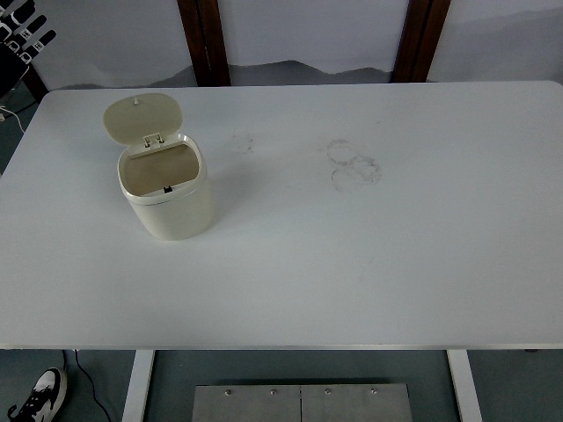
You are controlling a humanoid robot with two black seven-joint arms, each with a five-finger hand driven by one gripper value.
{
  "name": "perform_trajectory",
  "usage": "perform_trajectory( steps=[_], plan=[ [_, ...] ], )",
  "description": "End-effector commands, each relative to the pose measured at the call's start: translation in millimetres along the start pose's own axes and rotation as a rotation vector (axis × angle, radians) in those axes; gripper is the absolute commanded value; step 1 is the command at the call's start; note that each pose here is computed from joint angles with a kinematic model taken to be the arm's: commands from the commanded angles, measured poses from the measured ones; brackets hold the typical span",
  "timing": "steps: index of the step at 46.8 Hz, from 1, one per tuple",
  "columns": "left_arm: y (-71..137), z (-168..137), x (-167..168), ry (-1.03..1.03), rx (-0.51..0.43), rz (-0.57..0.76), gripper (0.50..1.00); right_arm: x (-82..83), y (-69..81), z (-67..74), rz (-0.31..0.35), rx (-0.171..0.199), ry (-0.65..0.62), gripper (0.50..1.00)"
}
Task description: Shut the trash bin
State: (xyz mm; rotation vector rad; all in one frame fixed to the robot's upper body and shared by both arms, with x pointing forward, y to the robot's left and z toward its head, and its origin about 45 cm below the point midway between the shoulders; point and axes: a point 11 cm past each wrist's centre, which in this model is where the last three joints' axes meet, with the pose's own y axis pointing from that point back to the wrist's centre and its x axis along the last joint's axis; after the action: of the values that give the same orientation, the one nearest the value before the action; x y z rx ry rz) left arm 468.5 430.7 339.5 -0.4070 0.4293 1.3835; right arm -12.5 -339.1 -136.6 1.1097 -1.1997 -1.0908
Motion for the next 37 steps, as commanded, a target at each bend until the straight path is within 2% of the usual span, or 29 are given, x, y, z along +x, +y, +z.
perform_trajectory(
  steps=[1,37],
  plan=[
    [0.6,-1.4,1.0,-0.001,0.003,0.002,1.000,0.0,0.0,0.0,0.000,0.000,0.000,0.995],
    [1.2,-3.6,2.3,0.000,0.007,0.006,1.000,0.0,0.0,0.0,0.000,0.000,0.000,0.995]
  ],
)
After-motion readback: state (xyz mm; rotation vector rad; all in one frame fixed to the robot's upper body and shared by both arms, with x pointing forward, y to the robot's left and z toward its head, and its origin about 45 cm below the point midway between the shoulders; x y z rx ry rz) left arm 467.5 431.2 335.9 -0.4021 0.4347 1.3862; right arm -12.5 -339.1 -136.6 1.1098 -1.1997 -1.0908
